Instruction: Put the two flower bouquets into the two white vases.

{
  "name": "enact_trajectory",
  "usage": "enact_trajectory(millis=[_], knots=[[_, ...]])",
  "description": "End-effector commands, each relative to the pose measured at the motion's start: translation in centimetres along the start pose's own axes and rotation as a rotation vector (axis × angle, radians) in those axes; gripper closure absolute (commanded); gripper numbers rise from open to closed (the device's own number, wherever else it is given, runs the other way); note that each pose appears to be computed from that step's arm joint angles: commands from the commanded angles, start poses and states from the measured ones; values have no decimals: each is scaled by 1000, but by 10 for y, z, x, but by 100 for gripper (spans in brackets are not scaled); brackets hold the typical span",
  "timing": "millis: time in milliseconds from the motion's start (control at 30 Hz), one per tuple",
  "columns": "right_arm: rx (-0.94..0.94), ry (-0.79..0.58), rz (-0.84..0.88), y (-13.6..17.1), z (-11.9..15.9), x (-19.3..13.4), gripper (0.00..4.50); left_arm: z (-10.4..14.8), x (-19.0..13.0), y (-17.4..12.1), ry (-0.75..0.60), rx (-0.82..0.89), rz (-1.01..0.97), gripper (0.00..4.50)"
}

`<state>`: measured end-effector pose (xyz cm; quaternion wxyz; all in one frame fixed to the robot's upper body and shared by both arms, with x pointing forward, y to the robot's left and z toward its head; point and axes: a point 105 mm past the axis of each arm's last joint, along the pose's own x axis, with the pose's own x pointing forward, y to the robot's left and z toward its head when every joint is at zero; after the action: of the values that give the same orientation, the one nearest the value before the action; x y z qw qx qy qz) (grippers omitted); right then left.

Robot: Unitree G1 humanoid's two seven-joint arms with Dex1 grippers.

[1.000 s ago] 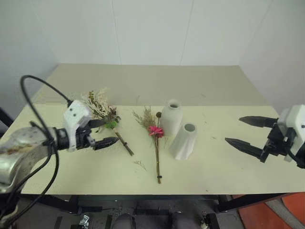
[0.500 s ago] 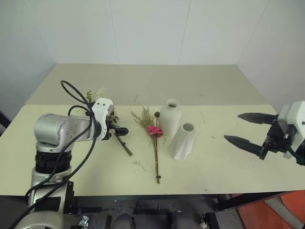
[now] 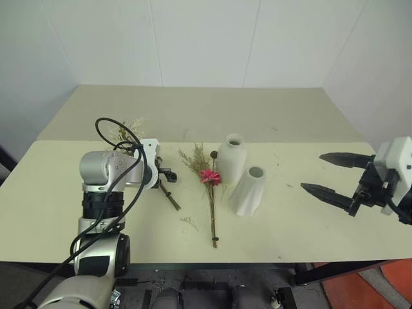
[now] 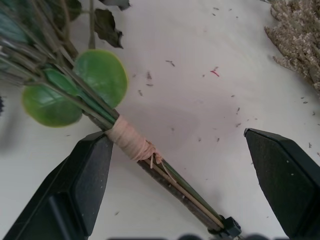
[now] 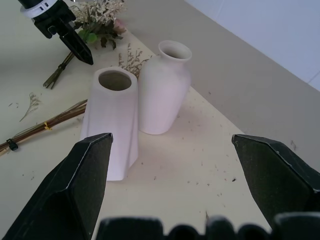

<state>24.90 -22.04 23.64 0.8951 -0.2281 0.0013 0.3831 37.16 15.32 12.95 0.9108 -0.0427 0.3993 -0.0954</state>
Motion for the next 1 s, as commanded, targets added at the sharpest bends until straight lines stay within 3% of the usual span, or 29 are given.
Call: enact_trajectory(millis=[33,200,300,567,733,900,1000], knots=[[-33,-28,-23,-1,12,-5,1,3,-1,0,-9,-22,12,0],[-24,-30,-25,-1,11,-4,1,-6,9,3,34,-94,59,0],[-20,-33,-26,-1,10,-3,0,-10,14,-3,56,-125,37,55],[-6,-41,-31,-1,10,-4,0,-10,13,4,56,-168,50,314],[5,-50,-32,-2,11,-3,0,-8,9,15,42,-199,70,441],[10,-53,-30,-3,11,-3,0,-3,-2,29,-22,-216,116,444],[12,-54,-29,-4,11,-2,0,11,-15,32,-144,-200,130,444]])
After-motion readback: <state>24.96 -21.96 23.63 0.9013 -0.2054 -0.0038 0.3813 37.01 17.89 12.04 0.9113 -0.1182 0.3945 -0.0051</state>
